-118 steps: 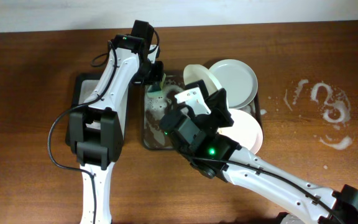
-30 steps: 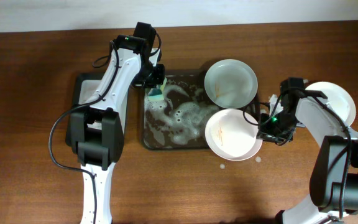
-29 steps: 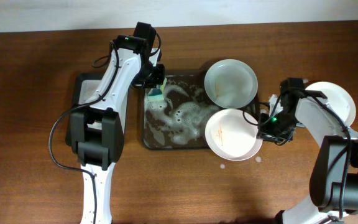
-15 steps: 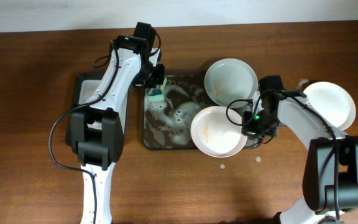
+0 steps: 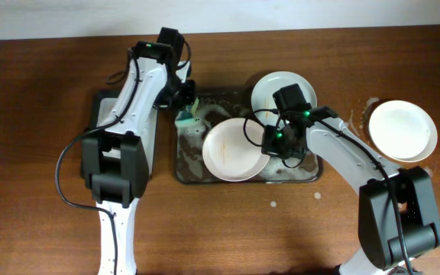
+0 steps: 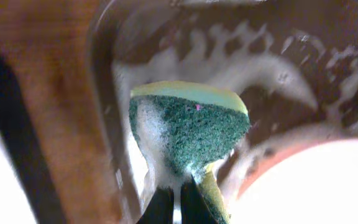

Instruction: Clean dirty plates on tray and stack at the side

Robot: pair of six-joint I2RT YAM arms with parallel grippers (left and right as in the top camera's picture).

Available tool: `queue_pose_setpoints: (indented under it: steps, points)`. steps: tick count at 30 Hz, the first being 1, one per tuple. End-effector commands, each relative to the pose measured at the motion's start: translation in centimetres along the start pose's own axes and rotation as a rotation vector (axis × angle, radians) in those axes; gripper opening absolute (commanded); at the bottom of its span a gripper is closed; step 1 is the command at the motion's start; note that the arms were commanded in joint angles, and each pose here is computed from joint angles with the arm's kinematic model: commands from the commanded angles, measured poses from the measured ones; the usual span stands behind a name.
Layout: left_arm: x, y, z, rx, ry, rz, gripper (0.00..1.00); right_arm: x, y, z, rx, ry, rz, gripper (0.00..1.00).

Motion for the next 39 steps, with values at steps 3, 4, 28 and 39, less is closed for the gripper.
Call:
queue_pose_setpoints:
  steps: [3, 4, 28, 39]
  points:
    - [-1.5, -6.3, -1.7, -0.094, 0.006, 0.056, 0.01, 0.6, -0.2, -1.5, -0.075, 0.000, 0.042, 0.04]
    - [-1.9, -7.4, -1.7, -0.107, 0.014, 0.061, 0.01, 0.7, -0.2, -1.8, -0.090, -0.002, 0.036, 0.04]
    - [-1.9, -8.0, -1.2, -0.096, 0.103, 0.053, 0.01, 1.8, 4.4, -1.8, -0.077, -0.042, 0.070, 0.24]
    - [-3.2, -7.5, -0.2, -0.039, 0.105, 0.138, 0.01, 1.7, 5.3, -2.0, 0.002, -0.066, -0.224, 0.08]
Point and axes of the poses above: each gripper's point midway between its finger pads, its own y axis out along the fingers, its own x axis along the line the jaws close on, z = x × y, the point moved 2 cm from there along -y, back along the fingers, and after that the axes turned 11 degrees about -y, right-handed, at the moved point
